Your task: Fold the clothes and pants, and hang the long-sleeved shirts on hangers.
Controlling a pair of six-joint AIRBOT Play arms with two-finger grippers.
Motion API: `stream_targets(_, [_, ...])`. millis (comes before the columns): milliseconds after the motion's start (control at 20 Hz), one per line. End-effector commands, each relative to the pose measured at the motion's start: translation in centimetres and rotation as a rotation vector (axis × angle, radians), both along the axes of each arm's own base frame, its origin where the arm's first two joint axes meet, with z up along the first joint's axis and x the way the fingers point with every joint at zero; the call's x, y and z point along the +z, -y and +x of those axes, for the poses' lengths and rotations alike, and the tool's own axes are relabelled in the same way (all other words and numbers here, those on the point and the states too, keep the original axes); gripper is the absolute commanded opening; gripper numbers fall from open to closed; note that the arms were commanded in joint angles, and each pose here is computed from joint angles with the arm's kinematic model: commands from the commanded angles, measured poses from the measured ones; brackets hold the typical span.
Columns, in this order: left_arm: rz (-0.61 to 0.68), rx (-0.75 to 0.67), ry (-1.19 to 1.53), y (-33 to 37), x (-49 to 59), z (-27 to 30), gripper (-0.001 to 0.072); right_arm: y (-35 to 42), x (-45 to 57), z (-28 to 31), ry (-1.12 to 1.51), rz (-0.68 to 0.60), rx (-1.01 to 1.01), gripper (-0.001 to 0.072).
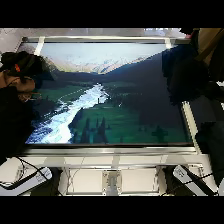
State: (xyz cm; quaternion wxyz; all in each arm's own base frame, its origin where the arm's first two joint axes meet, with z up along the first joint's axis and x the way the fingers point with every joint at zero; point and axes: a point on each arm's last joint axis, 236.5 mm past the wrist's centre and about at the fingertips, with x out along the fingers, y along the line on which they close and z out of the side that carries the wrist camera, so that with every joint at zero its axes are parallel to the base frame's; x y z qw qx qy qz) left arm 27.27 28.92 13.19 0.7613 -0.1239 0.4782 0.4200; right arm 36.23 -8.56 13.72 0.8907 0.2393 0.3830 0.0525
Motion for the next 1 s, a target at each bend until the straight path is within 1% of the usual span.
stream_targets(0, [-0.271, 0.265, 0.236, -2.5, -4.4, -5.8, 0.0691, 0.0, 0.0, 0.0, -0.001, -0.002, -0.001, -0.0003])
stream_targets(100, [-0.340, 0.338, 0.325, -3.9, -6.1, -7.7, 0.0692, -0.1, 0.0, 0.0, 0.001, 0.001, 0.001, -0.0003])
stream_targets(200, [-0.324, 0.417, 0.359, -6.4, -7.0, -9.6, 0.0692, 0.0, 0.0, 0.0, 0.001, 0.000, 0.000, -0.0003])
stream_targets(350, [-0.349, 0.363, 0.291, -7.5, -10.1, -9.9, 0.0692, 0.0, 0.0, 0.0, 0.001, 0.000, 0.000, -0.0003])
stream_targets(450, [-0.363, 0.371, 0.283, -8.4, -12.0, -9.5, 0.0694, 0.0, 0.0, 0.0, 0.001, 0.000, 0.000, -0.0003])
stream_targets(550, [-0.323, 0.361, 0.293, -10.4, -12.3, -9.0, 0.0694, 0.0, 0.0, 0.0, 0.001, 0.000, 0.000, -0.0003])
stream_targets(650, [-0.263, 0.307, 0.269, -12.4, -11.2, -8.8, 0.0694, 0.0, 0.0, 0.0, 0.001, 0.000, 0.000, -0.0002])
stream_targets(750, [-0.220, 0.283, 0.248, -13.8, -10.1, -8.9, 0.0694, 0.2, 0.2, 0.2, 0.010, -0.006, -0.010, -0.0003])
stream_targets(900, [-0.193, 0.281, 0.256, -14.6, -9.7, -8.8, 0.0693, 0.9, 0.5, 0.7, 0.034, -0.017, -0.036, -0.0003])
stream_targets(950, [-0.196, 0.281, 0.254, -14.6, -9.8, -8.8, 0.0693, 0.5, 0.6, 0.7, 0.028, 0.011, -0.041, -0.0003])
